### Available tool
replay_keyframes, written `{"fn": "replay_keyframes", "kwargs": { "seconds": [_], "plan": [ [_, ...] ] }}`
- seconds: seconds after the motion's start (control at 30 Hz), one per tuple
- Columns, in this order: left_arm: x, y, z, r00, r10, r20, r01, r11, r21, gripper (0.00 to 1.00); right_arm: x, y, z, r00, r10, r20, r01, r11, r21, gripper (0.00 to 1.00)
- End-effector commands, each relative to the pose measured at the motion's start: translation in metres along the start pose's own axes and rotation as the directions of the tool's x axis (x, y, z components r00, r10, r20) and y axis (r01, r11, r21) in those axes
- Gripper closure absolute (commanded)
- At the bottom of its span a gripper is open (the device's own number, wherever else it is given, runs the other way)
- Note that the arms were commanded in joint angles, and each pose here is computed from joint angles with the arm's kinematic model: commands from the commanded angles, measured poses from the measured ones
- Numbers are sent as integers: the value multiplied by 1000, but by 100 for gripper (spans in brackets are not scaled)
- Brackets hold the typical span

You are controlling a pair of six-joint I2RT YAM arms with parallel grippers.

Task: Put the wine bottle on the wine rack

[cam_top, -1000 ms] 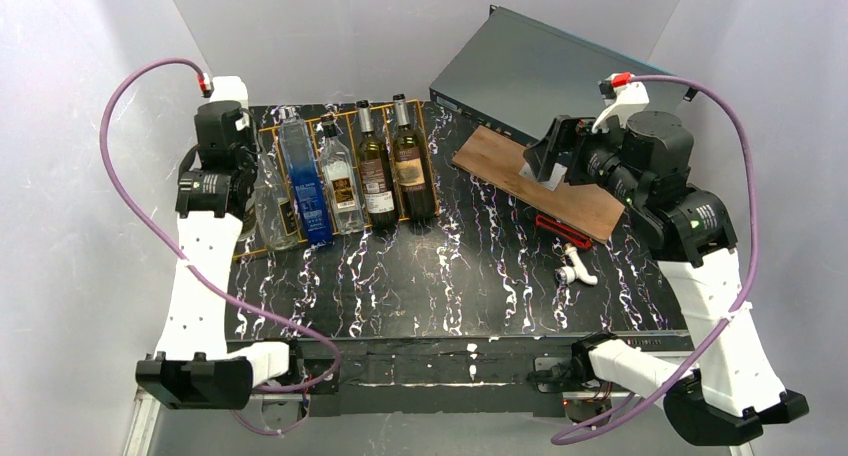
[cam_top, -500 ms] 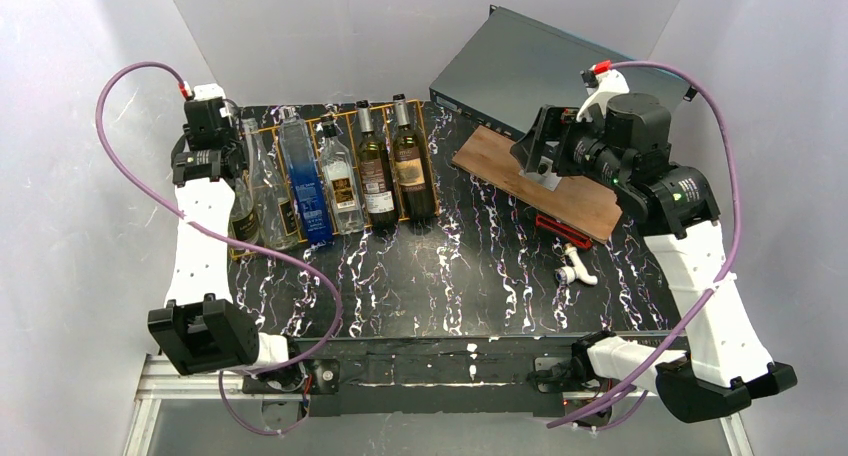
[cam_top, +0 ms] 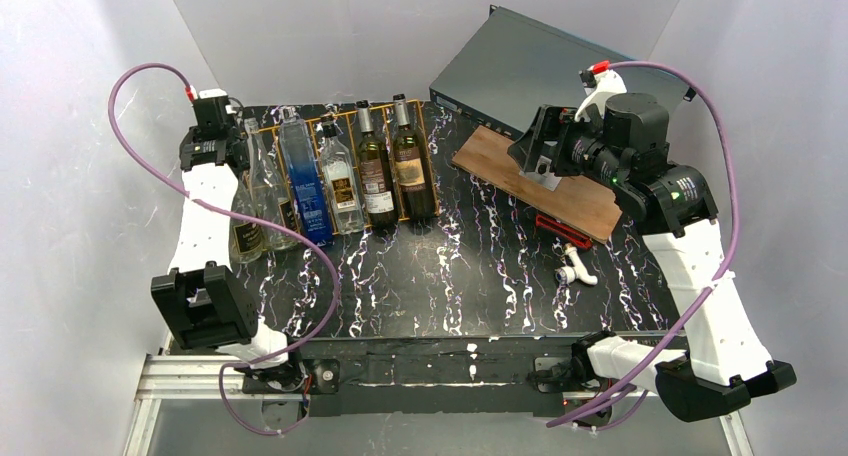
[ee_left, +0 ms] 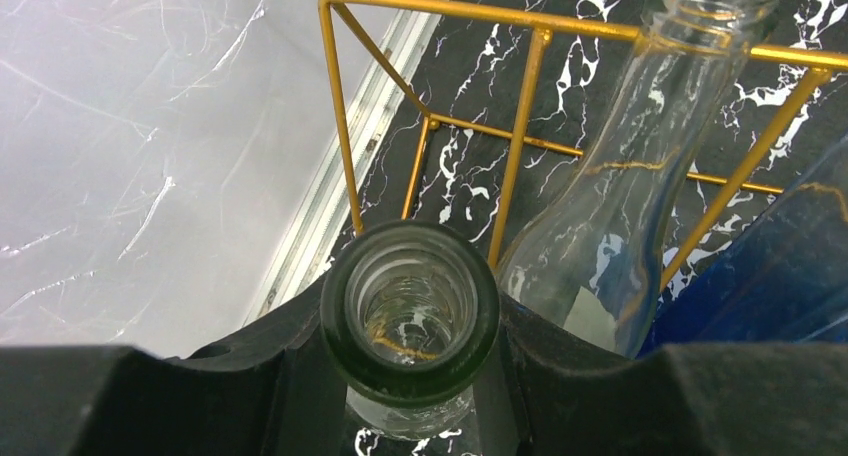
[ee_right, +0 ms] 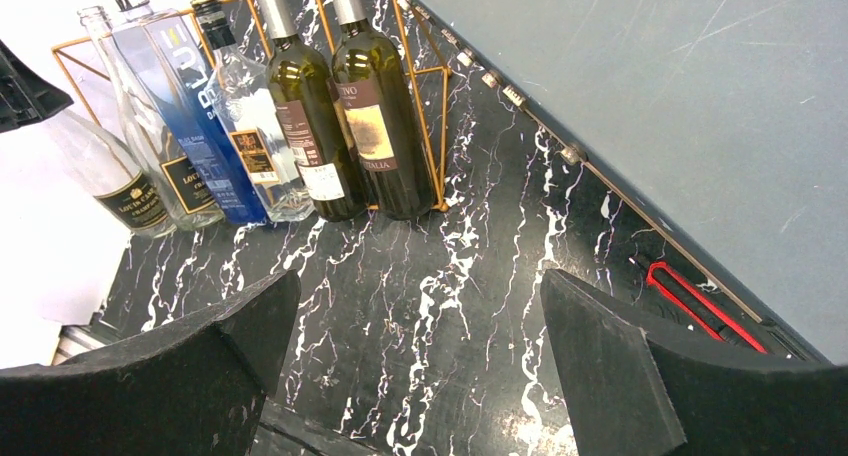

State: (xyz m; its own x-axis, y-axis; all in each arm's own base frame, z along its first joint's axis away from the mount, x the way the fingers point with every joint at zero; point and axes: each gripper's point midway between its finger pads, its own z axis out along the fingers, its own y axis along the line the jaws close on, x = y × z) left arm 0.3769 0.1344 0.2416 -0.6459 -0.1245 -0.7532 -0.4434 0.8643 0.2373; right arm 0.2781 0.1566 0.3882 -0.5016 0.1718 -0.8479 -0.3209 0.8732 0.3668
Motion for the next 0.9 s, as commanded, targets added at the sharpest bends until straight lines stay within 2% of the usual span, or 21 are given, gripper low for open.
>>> {"fn": "replay_keyframes", "kwargs": {
  "seconds": [0.0, 0.57, 0.87],
  "plan": [
    [-42, -1, -7, 989, -78, 129, 77, 997, 17, 100, -14, 7, -1, 998, -3, 57, 5, 1000, -29, 0],
    [-43, 1, 47, 993, -78, 85, 83, 995, -53, 100, -11, 3, 10, 999, -17, 35, 18, 1000, -16, 0],
    [-50, -4, 59, 993, -84, 84, 87, 995, -43, 100, -11, 2, 13, 999, -21, 34, 21, 1000, -16, 0]
  ]
}}
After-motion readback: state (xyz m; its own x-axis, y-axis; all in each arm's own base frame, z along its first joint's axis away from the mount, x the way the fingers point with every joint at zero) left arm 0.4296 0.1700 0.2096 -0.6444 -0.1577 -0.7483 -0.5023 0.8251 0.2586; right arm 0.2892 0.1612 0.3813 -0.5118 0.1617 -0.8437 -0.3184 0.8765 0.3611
